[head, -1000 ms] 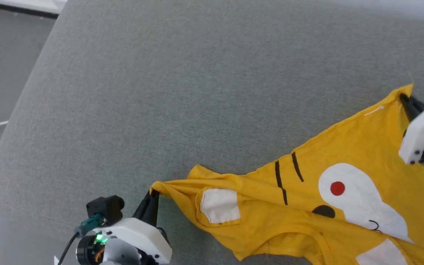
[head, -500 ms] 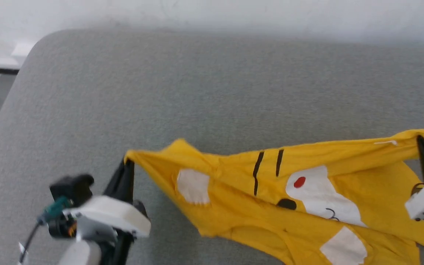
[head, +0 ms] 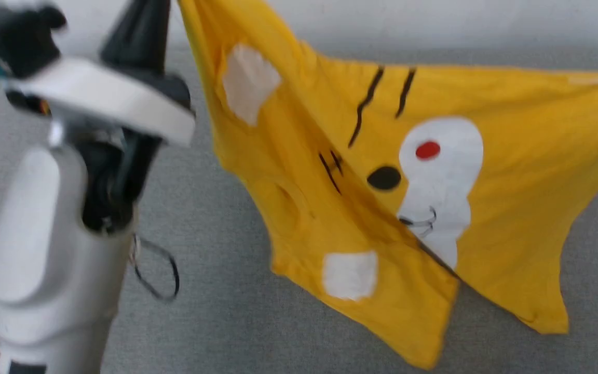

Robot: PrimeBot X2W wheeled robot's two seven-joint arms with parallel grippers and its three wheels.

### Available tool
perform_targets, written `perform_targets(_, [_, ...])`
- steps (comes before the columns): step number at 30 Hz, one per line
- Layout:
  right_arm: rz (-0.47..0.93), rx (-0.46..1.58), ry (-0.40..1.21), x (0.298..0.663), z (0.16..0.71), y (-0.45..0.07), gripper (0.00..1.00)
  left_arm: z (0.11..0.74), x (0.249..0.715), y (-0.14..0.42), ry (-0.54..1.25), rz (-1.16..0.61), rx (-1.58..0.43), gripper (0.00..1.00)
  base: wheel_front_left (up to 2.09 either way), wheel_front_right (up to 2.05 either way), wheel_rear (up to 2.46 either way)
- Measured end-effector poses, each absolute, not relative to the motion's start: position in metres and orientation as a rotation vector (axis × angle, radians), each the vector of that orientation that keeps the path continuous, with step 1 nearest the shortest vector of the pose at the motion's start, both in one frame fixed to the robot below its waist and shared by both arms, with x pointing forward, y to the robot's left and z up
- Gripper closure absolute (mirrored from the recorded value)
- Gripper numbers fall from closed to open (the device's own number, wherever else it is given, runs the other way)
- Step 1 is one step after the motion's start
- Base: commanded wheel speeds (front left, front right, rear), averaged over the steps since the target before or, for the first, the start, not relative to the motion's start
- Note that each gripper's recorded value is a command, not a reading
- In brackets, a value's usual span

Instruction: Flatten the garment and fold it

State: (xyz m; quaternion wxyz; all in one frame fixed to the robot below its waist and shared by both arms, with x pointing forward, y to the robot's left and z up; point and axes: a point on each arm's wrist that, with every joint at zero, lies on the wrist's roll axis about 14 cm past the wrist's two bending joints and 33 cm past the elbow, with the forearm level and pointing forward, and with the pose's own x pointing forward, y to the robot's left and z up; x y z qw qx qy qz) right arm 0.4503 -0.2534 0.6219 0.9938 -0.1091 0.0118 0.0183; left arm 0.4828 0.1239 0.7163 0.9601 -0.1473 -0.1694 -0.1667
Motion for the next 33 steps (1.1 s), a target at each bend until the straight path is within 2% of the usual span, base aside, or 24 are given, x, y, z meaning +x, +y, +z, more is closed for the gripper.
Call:
perform_targets(11, [0.094,-0.326,-0.007,0.551,0.658,-0.24,1.0,0.796,0.579,0.118,-0.528,-0.301,-0.232,1.0,0.0,0.0,0.0])
perform_targets(15, [0.077,-0.36,-0.03,0.59,0.661,-0.239,1.0,0.809,0.612,0.128,-0.588,-0.243,-0.177,1.0,0.0,0.0,0.0])
perform_targets(20, [0.048,-0.398,-0.105,0.632,0.674,-0.234,1.0,0.826,0.64,0.146,-0.716,-0.171,-0.217,1.0,0.0,0.0,0.0])
perform_targets(28, [0.021,-0.447,-0.246,0.669,0.689,-0.226,1.0,0.838,0.654,0.167,-0.927,-0.113,-0.276,1.0,0.0,0.0,0.0])
perform_targets(33, [0.046,-0.44,-0.231,0.678,0.665,-0.222,1.0,0.805,0.672,0.169,-0.846,-0.112,-0.228,1.0,0.0,0.0,0.0])
